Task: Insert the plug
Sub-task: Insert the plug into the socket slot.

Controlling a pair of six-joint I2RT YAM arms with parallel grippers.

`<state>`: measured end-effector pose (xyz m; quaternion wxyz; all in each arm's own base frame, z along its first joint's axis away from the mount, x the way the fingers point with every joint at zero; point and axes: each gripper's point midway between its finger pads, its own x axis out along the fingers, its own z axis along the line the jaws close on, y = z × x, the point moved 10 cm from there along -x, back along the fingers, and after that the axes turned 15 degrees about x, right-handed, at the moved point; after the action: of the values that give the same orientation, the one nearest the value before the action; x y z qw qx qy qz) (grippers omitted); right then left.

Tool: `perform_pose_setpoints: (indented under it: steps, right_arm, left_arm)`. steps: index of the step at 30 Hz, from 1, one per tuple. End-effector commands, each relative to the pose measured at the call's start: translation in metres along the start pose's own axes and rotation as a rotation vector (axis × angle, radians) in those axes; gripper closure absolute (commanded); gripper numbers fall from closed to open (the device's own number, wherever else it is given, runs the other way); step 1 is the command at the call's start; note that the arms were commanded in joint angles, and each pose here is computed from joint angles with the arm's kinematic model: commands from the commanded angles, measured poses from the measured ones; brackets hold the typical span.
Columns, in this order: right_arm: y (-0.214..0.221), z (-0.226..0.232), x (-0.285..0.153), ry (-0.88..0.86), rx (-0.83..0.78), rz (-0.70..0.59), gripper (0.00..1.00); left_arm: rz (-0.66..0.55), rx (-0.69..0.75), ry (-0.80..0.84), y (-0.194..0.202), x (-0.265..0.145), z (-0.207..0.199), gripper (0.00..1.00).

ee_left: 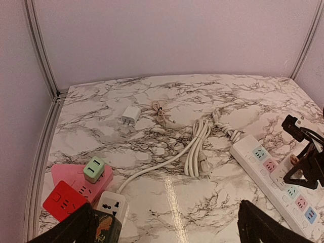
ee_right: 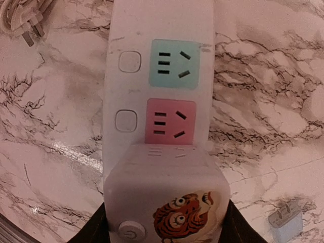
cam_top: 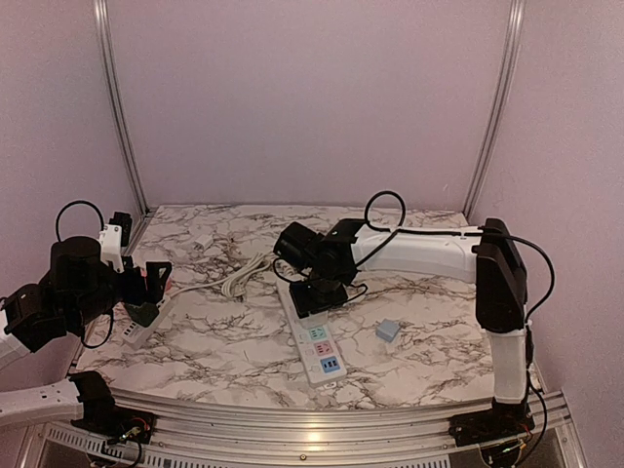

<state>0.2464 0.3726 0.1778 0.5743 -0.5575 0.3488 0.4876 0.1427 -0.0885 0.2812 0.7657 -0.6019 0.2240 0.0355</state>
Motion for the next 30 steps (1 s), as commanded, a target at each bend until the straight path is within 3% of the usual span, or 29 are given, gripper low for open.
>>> perform_pose_setpoints:
  steps: [1,12,19,30]
  right_arm:
    - [-0.001,-0.002,-0.011,0.010,0.012,0.016,0.95]
    - [-0.024,-0.047,-0.034,0.038,0.199,-0.096,0.99]
    - [-0.028,-0.047,-0.038,0.033,0.204,-0.111,0.78]
    - [-0.024,-0.049,-0.029,0.032,0.204,-0.101,0.72]
  left_arm:
    - [-0.008,0.000,-0.021,0.001,0.000,0.002,0.01]
    - [-0.013,-0.003,-0.020,0.000,-0.001,0.003,0.01]
    - [-0.012,-0.003,-0.020,0.001,-0.001,0.003,0.01]
    - [-0.011,-0.001,-0.022,0.001,-0.001,0.003,0.01]
